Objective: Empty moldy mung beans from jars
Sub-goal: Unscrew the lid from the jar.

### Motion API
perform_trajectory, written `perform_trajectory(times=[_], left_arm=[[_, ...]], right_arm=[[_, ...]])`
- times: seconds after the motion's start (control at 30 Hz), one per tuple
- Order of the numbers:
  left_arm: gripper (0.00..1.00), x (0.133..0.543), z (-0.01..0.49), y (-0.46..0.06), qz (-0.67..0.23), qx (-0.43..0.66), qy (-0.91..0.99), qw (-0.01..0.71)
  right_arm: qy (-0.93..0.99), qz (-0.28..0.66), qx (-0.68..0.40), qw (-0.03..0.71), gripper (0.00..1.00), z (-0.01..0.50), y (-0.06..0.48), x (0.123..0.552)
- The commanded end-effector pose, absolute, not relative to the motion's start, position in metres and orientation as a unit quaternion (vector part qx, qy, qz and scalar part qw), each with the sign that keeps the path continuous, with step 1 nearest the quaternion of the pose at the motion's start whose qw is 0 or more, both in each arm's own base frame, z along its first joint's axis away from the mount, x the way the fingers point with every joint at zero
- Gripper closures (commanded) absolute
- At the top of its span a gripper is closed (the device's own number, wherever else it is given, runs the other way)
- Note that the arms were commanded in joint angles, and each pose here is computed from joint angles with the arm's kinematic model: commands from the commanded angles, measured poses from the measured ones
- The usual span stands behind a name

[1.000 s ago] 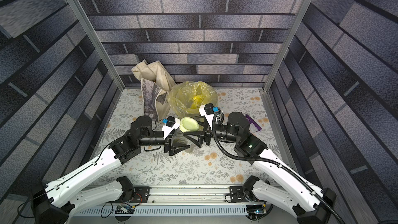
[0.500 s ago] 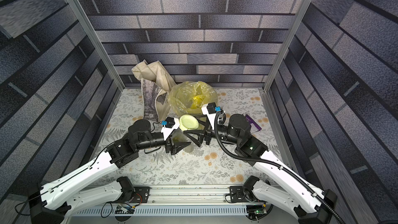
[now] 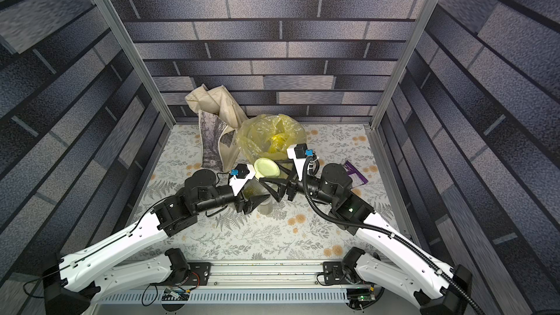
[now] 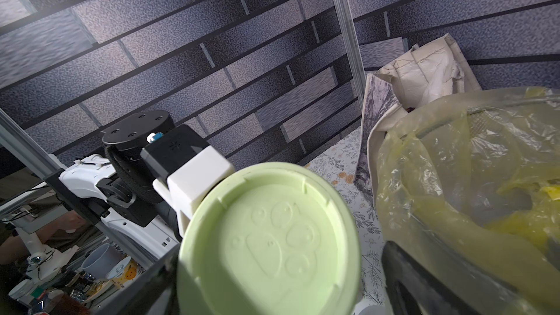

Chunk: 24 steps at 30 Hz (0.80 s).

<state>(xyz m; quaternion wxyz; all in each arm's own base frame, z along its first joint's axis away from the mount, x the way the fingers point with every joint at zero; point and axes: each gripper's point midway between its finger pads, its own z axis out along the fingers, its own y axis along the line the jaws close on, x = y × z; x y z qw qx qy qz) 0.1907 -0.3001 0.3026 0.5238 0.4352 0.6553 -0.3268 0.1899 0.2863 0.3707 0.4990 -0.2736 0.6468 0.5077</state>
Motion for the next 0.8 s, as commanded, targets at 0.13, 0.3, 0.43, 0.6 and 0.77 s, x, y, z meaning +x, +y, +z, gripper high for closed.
perform_trajectory(times=[0.13, 0.3, 0.43, 0.6, 0.77], left_arm=[[0.35, 0.192, 0.336, -0.305, -0.328, 0.433, 0.621, 0.565], [0.35, 0.193, 0.336, -0.304, -0.326, 0.429, 0.624, 0.566], [0.35, 0.192, 0.338, -0.303, -0.329, 0.428, 0.623, 0.567], [0.35, 0.193, 0.337, -0.303, -0.329, 0.426, 0.624, 0.566], [0.35, 0.194, 0.340, -0.303, -0.333, 0.422, 0.621, 0.570]], right_arm=[[0.635, 0.521, -0.255, 0.511, 0.02, 0.384, 0.287, 0.196], [0.646, 0.518, -0.255, 0.499, 0.05, 0.378, 0.292, 0.199], [0.645, 0.519, -0.256, 0.500, 0.06, 0.378, 0.292, 0.200], [0.644, 0.522, -0.262, 0.494, 0.20, 0.377, 0.296, 0.200], [0.639, 0.536, -0.283, 0.474, 0.32, 0.377, 0.303, 0.192]])
